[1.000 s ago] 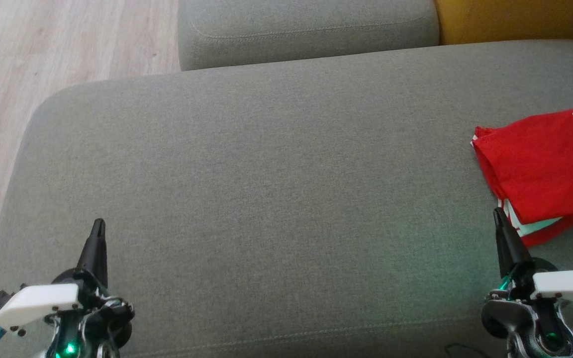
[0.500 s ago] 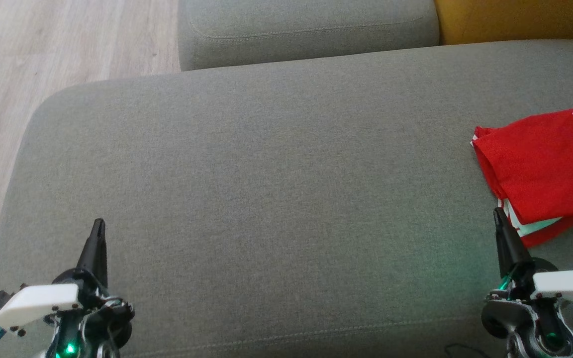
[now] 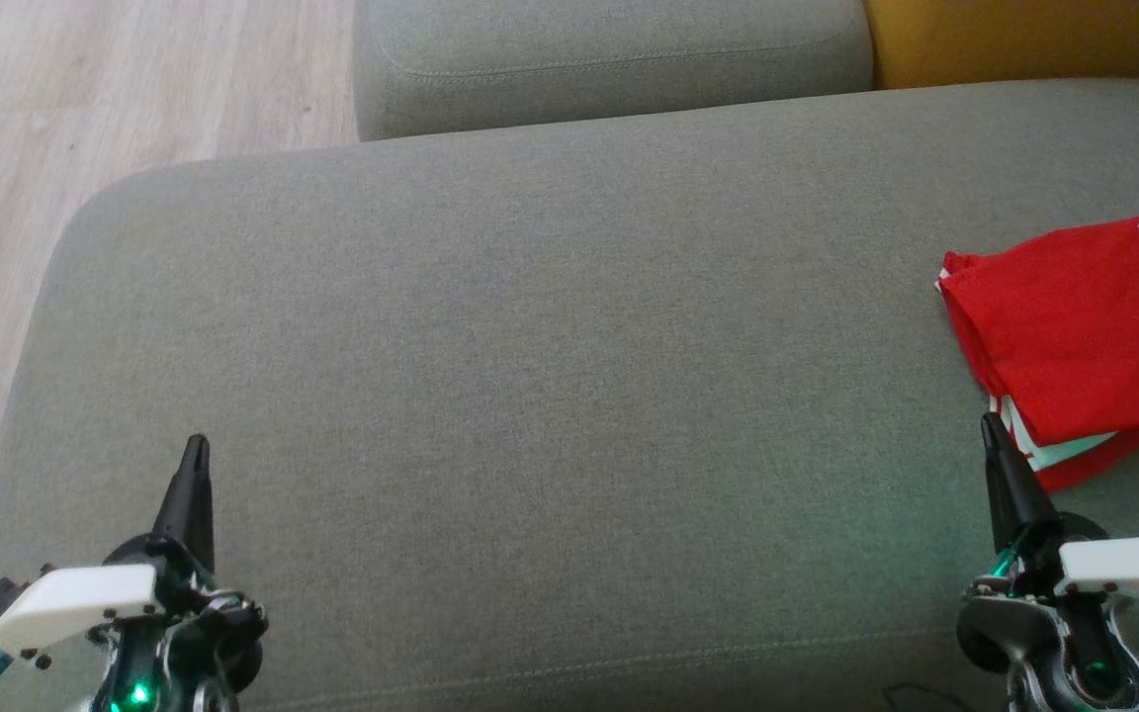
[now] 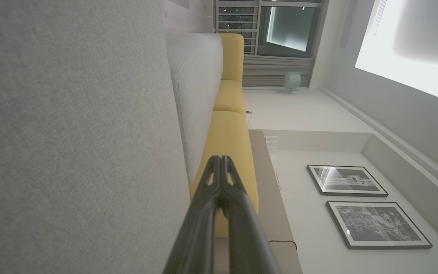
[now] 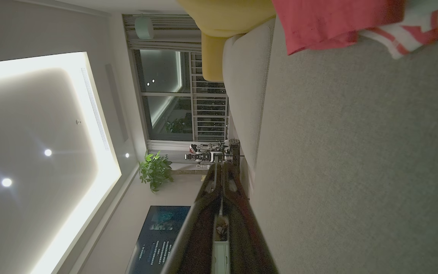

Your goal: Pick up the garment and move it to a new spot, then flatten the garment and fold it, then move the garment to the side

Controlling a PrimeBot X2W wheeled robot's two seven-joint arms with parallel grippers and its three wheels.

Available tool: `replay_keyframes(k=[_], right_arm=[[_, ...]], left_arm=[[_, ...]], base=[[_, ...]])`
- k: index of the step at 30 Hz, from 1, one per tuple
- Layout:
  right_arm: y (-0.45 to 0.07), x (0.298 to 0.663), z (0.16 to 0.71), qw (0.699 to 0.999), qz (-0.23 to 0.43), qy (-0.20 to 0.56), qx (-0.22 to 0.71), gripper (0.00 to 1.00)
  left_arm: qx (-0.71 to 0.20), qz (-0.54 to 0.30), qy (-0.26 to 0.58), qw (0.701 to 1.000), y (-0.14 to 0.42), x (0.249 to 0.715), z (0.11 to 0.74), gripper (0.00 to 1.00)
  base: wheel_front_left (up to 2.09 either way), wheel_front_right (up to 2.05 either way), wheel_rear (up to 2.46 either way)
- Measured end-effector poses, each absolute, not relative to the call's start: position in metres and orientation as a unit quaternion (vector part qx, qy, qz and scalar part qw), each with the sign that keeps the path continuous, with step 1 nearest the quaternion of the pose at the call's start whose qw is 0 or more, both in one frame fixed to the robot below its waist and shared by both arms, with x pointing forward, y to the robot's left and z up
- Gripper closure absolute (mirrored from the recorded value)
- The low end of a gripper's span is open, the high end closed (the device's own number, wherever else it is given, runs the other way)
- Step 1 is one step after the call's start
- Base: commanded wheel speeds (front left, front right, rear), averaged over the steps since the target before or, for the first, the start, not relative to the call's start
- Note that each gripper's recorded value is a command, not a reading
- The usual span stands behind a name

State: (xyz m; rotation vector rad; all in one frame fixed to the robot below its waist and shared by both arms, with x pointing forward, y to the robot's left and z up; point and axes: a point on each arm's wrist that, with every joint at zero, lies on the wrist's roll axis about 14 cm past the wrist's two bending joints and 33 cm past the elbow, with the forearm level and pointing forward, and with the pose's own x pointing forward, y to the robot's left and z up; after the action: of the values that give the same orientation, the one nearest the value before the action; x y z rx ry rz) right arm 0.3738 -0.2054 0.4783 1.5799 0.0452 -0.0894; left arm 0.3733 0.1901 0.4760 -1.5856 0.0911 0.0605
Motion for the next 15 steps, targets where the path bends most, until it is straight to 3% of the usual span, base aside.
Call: replay_keyframes(k=[15], right_arm=[[-0.2054, 0.3738, 0.4783, 0.703, -0.040, 0.020, 0.710, 1.00]], left_arm=[[-0.712, 0.027, 0.041, 0.700, 0.1899, 0.3733, 0.4760, 1.00]], base=[[0.00, 0.00, 0.00]])
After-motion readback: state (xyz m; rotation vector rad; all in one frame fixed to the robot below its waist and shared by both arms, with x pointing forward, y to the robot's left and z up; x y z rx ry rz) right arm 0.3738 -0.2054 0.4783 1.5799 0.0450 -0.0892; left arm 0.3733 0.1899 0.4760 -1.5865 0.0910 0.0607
